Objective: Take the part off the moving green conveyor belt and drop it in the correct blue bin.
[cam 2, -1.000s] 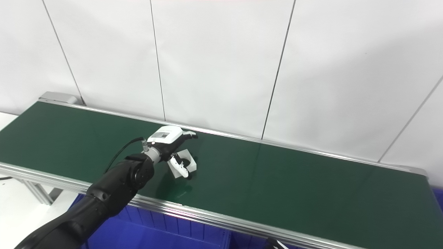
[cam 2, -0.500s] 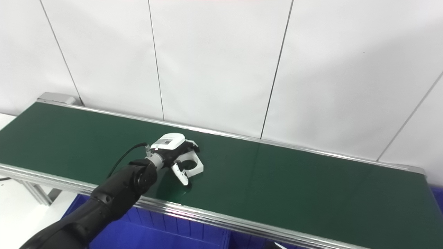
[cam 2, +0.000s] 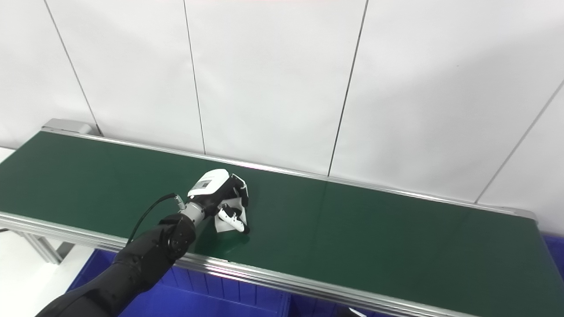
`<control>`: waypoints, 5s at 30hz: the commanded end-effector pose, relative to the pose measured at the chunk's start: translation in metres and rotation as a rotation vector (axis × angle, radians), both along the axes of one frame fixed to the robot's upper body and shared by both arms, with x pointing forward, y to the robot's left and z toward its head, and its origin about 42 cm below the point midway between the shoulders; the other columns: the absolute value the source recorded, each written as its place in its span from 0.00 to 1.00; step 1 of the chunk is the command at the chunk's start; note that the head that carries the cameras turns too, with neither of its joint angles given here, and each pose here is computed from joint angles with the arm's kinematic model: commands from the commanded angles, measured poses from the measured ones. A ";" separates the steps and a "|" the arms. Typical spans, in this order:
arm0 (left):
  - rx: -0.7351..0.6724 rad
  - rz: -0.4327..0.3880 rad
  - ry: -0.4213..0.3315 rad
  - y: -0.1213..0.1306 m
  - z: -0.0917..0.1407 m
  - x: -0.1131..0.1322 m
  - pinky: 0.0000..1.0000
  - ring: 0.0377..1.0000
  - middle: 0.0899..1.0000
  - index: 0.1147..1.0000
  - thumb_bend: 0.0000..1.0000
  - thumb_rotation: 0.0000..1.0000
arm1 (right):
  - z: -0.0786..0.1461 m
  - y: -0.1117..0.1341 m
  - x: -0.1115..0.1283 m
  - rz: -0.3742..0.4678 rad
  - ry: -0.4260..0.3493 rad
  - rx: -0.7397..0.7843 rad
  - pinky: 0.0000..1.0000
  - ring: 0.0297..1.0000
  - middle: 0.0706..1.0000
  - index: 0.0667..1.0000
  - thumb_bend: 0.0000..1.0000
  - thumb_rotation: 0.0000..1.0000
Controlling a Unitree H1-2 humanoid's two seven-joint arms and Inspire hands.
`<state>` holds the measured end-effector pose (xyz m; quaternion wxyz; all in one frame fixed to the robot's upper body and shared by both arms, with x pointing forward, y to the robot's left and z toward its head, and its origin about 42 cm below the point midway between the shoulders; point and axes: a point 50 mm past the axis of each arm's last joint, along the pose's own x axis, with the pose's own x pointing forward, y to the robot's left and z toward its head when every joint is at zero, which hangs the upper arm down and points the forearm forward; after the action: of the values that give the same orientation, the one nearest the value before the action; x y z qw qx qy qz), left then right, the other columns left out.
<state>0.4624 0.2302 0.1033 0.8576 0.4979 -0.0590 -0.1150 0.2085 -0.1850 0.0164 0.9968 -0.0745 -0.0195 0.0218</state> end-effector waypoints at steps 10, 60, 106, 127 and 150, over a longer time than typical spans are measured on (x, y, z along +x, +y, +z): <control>-0.129 -0.042 -0.172 -0.009 0.043 0.005 0.47 0.40 0.42 0.27 0.47 0.00 | 0.012 0.004 0.002 0.009 -0.079 0.030 0.58 0.64 0.67 0.65 0.60 0.00; -1.041 -0.440 0.296 0.002 0.065 -0.185 0.39 0.43 0.45 0.41 0.48 0.00 | 0.030 0.014 -0.016 0.024 -0.136 0.035 0.57 0.63 0.66 0.64 0.62 0.00; -0.082 -0.266 0.622 0.005 -0.010 -0.197 0.84 0.97 0.94 0.85 0.77 0.13 | 0.036 0.020 -0.013 0.023 -0.149 0.048 0.56 0.62 0.66 0.65 0.61 0.00; -0.693 -0.101 0.328 -0.006 -0.019 -0.212 0.74 0.78 0.76 0.72 0.71 0.00 | 0.030 0.027 -0.010 0.008 -0.140 0.027 0.58 0.66 0.72 0.71 0.63 0.00; -1.123 -0.045 0.089 -0.069 -0.054 -0.244 0.61 0.62 0.63 0.66 0.73 0.00 | 0.018 0.048 -0.006 0.002 -0.103 0.015 0.60 0.70 0.76 0.79 0.64 0.00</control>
<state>0.2095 0.1617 0.0395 0.9926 -0.0392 -0.0490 -0.1043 0.1982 -0.1414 0.0244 0.9960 -0.0794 -0.0337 0.0249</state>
